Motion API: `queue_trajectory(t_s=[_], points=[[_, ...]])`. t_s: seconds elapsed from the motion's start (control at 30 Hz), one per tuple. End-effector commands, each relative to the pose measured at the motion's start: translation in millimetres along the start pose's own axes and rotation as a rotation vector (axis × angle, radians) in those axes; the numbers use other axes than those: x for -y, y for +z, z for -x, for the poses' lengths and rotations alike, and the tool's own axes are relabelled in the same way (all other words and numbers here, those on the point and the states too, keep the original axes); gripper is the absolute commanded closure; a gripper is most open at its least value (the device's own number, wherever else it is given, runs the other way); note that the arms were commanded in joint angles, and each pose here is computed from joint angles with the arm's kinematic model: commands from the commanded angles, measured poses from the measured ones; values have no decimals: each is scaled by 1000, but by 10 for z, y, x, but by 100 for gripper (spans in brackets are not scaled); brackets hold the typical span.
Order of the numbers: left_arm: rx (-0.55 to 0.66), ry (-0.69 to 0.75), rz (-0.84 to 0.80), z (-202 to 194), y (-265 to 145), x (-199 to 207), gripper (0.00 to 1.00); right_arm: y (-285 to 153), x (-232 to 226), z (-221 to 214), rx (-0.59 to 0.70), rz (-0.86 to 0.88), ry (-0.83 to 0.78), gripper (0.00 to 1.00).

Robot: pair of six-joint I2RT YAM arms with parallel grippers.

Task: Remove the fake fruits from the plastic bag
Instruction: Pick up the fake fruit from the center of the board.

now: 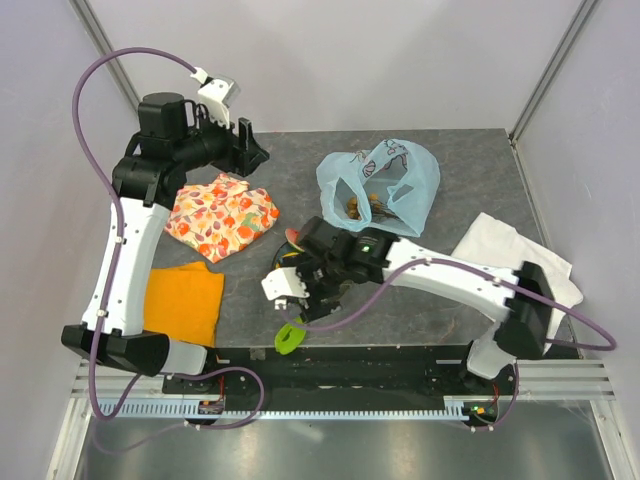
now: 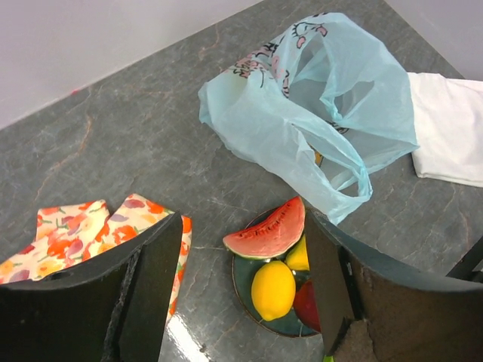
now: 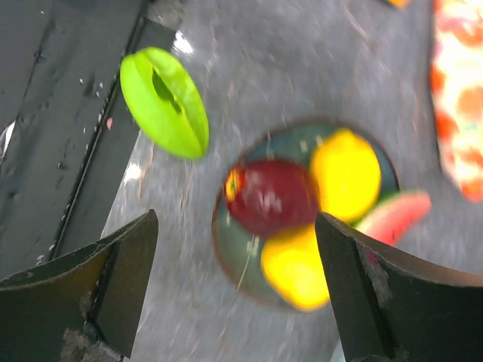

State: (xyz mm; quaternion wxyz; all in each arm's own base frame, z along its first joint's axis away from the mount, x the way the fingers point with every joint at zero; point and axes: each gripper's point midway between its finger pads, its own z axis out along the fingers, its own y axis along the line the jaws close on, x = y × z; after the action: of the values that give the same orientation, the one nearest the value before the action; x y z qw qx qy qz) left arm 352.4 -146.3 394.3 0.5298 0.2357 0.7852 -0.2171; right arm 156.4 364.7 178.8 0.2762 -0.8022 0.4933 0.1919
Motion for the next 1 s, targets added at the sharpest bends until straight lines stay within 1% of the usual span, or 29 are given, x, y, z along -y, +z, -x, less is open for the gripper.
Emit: queue_trajectory(t_s=[0.0,0.07,0.13,0.23,0.43,0.57,0.63,0.77,0.87,0.9,0.97], points=[[47,-47,23,140,-103,-66,25,454,-185,332,102,173,-173,7],[51,-56,30,133,-141,-78,22,555,-252,386,109,204,-219,8],[61,-49,42,141,-214,-93,22,695,-272,363,94,232,-264,11],[68,-44,56,126,-280,-114,22,857,-331,298,63,258,-328,14],[66,-58,59,67,-338,-121,21,1030,-506,173,29,300,-407,14],[70,-72,56,48,-383,-126,21,1153,-646,39,16,324,-395,18],[74,-74,62,44,-407,-138,21,1206,-662,49,30,310,-411,20],[73,-80,69,-1,-454,-150,21,1350,-765,-75,2,304,-415,22],[68,-94,69,-50,-456,-176,22,1443,-686,-109,-3,230,-399,26],[67,-96,68,-62,-453,-186,22,1448,-647,-127,-12,202,-380,32],[69,-132,69,-77,-466,-208,22,1469,-585,-97,8,146,-372,38]])
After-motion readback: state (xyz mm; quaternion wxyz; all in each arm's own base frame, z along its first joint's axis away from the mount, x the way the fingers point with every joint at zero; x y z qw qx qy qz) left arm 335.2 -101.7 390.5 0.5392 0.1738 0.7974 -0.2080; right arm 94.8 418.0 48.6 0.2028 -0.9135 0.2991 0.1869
